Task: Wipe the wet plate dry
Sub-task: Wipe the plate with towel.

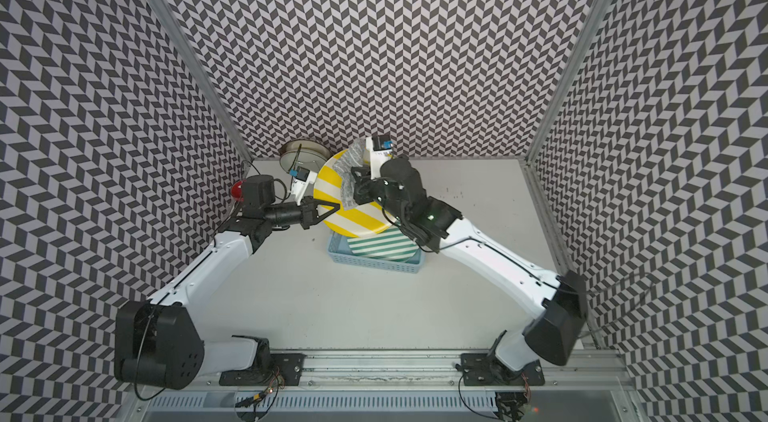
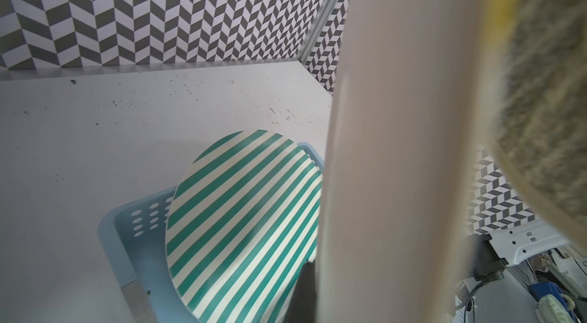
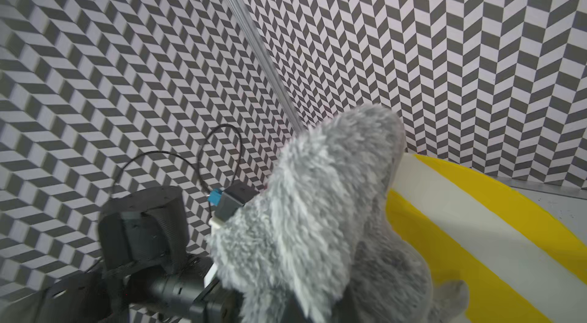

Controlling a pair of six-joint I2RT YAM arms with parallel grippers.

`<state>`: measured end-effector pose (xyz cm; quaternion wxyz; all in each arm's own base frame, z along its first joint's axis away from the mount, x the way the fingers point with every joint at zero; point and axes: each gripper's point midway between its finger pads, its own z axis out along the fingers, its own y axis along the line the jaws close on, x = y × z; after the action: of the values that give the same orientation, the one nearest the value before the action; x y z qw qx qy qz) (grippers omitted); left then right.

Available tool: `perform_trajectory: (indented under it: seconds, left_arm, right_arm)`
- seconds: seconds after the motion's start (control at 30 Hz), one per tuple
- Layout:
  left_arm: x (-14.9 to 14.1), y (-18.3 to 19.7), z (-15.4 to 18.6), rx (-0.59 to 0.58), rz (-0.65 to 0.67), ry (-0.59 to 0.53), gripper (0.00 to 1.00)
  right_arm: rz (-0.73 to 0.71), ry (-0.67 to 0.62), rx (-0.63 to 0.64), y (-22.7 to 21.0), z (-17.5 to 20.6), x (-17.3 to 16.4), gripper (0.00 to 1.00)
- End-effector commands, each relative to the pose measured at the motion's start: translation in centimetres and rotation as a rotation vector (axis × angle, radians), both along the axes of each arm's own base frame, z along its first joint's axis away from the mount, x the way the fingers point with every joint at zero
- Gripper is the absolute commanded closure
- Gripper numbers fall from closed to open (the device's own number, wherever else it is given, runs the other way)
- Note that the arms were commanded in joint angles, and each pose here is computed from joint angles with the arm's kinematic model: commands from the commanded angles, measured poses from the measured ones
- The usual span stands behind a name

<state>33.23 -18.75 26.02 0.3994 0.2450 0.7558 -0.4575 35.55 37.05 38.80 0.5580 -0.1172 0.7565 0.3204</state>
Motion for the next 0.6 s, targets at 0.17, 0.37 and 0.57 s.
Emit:
perform_trajectory:
  seconds: [0.17,0.37,0.57]
  left_arm:
    - [-1.2,-0.5,3.0,-0.055,-0.067,-0.105,1.00]
    - [-1.3,-0.5,3.0,-0.054,-0.067,-0.111,1.00]
    - [-1.7,-0.7,3.3,-0.070,-0.096,-0.106,1.00]
  right_arm:
    - [-0.192,-0.014,-0.058,3.2,-0.1,5.7,1.00]
    - [-0.362,0.057,-0.113,-0.3,-4.1,7.5,1.00]
    - [-0.436,0.119,-0.063,-7.5,-6.5,8.1,1.00]
